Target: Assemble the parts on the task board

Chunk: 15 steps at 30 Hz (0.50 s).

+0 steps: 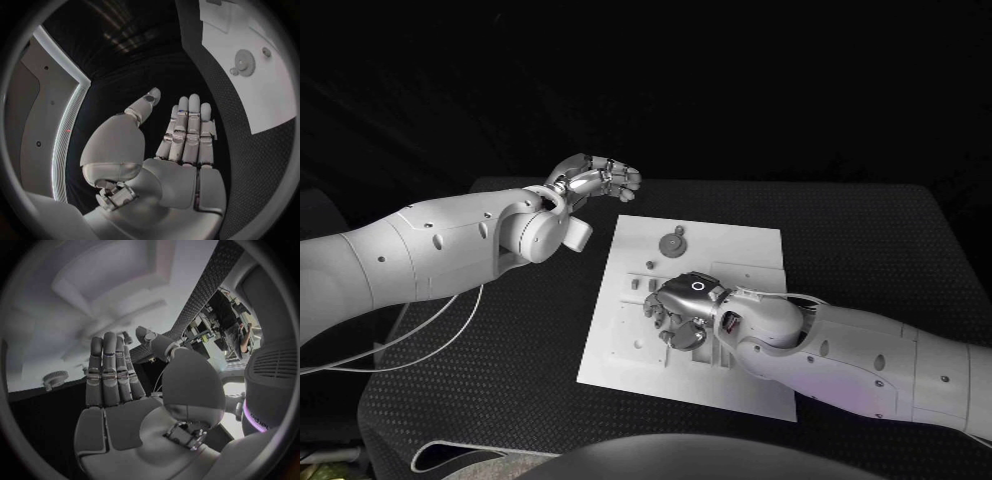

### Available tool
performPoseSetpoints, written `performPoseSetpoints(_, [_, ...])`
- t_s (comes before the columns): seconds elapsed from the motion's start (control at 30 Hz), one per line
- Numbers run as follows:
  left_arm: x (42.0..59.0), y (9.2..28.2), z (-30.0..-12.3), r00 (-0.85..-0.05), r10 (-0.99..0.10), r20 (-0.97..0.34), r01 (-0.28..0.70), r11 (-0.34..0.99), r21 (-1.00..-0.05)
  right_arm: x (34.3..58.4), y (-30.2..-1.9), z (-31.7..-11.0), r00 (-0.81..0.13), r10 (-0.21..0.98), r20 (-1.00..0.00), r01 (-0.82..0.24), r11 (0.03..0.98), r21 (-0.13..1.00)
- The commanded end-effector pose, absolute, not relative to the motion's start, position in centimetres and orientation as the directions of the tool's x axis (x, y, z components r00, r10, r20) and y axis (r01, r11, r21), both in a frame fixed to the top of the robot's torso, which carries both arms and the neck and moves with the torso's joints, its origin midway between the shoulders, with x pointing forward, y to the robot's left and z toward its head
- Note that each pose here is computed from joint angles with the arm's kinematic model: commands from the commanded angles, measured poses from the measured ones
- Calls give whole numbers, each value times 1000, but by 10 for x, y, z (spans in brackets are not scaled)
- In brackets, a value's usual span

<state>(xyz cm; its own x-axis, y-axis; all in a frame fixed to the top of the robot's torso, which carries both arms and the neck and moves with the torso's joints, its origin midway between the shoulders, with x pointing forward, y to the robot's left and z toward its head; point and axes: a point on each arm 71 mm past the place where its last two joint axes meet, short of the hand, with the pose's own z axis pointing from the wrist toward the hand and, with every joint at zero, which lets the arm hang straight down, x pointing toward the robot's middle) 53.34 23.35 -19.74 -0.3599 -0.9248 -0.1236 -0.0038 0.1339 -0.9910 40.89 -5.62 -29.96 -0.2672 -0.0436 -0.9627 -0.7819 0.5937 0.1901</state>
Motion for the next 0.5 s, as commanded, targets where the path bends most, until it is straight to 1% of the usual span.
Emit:
performPoseSetpoints(0.03, [533,233,-196,-365,-924,-116,-1,125,-992,412,-62,-298,-259,-33,-965,-770,610,186])
performPoseSetpoints(0.33, [534,235,-196,-360,-925,-118,-1,127,-992,417,-76,-279,-226,3,-974,-765,619,179])
performPoseSetpoints(0.5, [534,237,-196,-359,-926,-119,0,127,-992,428,-94,-252,-230,75,-970,-738,637,224])
